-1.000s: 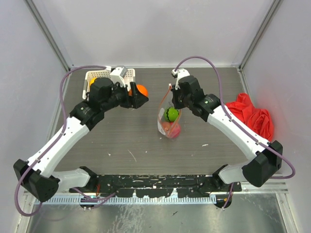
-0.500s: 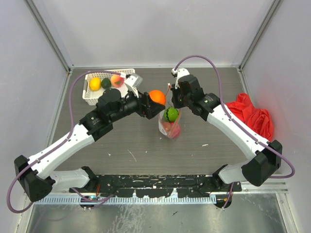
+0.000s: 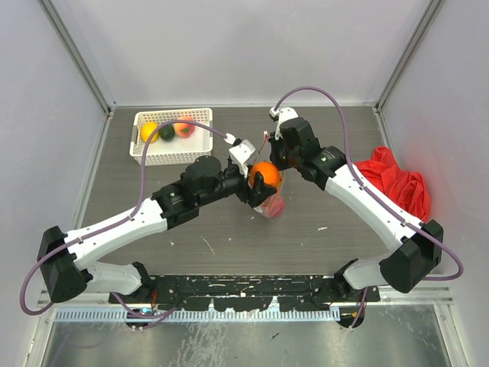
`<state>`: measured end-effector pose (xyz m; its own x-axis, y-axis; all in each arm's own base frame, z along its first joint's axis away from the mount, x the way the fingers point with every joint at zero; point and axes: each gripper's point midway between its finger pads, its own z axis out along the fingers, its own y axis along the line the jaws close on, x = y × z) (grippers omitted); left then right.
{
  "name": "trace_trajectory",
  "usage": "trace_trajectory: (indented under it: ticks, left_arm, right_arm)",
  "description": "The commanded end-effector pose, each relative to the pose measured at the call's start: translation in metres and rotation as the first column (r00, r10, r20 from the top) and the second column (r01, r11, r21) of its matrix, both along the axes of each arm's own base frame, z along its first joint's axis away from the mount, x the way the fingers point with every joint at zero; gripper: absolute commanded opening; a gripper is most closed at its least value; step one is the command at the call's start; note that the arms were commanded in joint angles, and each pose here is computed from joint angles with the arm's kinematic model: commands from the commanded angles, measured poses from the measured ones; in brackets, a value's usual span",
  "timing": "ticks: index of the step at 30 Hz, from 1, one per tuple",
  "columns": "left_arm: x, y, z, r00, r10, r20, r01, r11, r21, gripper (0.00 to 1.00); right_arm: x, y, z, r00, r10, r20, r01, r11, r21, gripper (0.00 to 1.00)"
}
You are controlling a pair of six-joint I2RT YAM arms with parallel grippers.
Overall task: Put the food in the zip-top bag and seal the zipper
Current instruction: Place the fake fruit in the zipper food storage bag.
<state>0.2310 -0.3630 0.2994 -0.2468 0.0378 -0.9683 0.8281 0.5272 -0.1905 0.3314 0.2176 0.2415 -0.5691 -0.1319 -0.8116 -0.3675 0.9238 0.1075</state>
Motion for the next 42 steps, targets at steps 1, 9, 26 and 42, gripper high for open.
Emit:
trace_trajectory:
  ticks: [1,9,26,42]
  left_arm:
    - [0.015,0.000,0.002,0.994,0.051,0.097,-0.053,0.998,0.015,0.50]
    - [0.036,0.008,-0.037,0.984,0.170,0.062,-0.177,0.974,0.138,0.51]
    - [0.052,0.014,-0.035,0.948,0.319,-0.012,-0.315,0.940,0.128,0.82]
    - [0.048,0.025,-0.018,0.935,0.350,-0.046,-0.343,0.932,0.115,0.90]
  right_arm:
    - [0.004,0.007,0.031,0.998,0.000,0.061,-0.004,0.998,0.064,0.01]
    - [0.003,0.010,0.031,0.998,0.010,0.057,-0.014,0.998,0.068,0.01]
    - [0.000,0.014,0.030,0.999,0.030,0.044,-0.033,0.995,0.090,0.01]
    - [-0.003,0.017,0.033,0.998,0.042,0.044,-0.047,0.993,0.111,0.01]
